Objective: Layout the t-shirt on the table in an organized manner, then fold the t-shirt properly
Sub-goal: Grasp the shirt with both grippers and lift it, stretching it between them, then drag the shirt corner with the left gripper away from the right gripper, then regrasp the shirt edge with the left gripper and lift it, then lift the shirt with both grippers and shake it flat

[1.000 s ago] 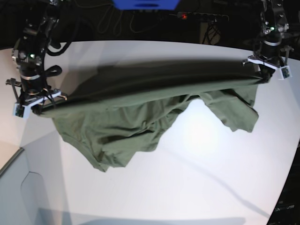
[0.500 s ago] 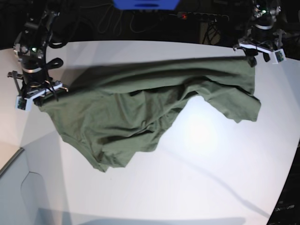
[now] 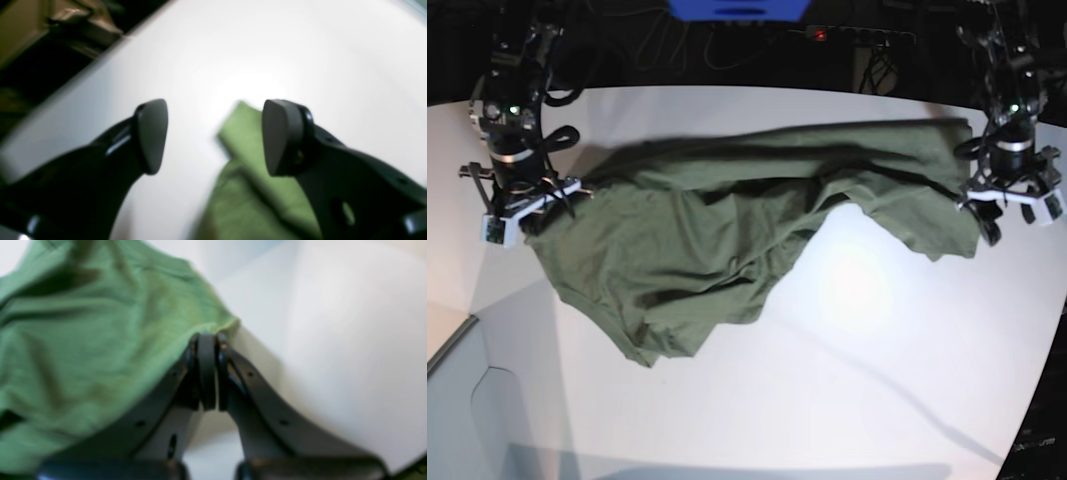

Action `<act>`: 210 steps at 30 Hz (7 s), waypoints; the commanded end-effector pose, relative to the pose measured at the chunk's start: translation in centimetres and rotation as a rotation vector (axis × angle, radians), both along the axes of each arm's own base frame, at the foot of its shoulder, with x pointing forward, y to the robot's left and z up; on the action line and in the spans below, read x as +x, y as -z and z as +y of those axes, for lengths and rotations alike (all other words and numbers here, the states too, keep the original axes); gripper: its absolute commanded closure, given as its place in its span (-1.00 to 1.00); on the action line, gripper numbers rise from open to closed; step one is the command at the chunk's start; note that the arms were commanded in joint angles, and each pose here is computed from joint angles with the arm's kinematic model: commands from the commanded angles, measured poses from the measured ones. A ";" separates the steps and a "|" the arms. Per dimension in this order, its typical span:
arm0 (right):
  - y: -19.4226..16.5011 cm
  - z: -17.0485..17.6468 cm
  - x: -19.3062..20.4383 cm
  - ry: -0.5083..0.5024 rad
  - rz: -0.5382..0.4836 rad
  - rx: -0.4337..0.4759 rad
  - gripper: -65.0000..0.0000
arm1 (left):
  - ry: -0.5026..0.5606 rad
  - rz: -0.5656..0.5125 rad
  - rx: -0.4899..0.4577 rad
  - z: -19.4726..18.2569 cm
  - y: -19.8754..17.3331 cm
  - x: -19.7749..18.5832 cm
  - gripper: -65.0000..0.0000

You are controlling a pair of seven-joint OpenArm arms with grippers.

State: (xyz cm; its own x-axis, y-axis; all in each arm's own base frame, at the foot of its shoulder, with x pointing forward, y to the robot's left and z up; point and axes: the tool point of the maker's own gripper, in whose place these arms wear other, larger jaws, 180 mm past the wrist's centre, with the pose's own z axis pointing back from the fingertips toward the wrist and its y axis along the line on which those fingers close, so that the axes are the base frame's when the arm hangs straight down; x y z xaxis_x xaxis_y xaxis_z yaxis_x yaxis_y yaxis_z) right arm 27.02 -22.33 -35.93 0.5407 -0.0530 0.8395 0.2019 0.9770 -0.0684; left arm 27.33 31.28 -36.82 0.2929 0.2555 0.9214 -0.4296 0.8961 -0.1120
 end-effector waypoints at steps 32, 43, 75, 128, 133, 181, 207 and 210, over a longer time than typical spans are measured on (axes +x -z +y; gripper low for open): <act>0.4 -0.7 0.8 -0.016 -0.004 -0.022 1.00 | -0.049 -0.109 -0.106 1.4 -2.9 10.6 1.00; 0.2 -2.6 0.2 0.009 0.004 -0.055 1.00 | -0.057 -0.260 -0.201 2.1 -10.2 21.6 1.00; 2.8 0.5 0.3 -0.044 0.055 0.006 1.00 | 0.006 0.088 -0.209 -1.6 4.2 14.2 -0.63; 2.4 0.7 1.1 -0.052 0.041 0.007 1.00 | 0.006 0.055 -0.107 -1.5 2.8 4.2 0.56; 2.4 0.8 1.1 -0.053 0.039 0.007 1.00 | -0.034 0.027 -0.111 -1.4 1.8 1.9 0.56; 2.8 0.7 0.5 -0.050 0.056 0.007 1.00 | -0.096 0.128 -0.221 0.3 7.1 6.9 1.00; 3.5 0.8 -4.1 -0.062 0.122 -0.016 1.00 | -0.310 0.028 -0.266 4.4 1.9 -12.7 1.00; 3.0 1.0 -5.1 -0.088 0.128 -0.028 1.00 | -0.324 0.046 -0.281 4.5 2.9 -13.0 1.00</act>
State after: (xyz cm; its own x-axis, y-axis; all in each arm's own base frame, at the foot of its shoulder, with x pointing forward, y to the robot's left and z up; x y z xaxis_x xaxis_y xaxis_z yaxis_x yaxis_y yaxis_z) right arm 21.15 -21.23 -40.19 0.6821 -0.0049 0.7312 0.1203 0.9871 -0.1057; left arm 14.25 35.01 -40.67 0.2141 0.6087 0.7640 -0.6981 0.6424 -0.3162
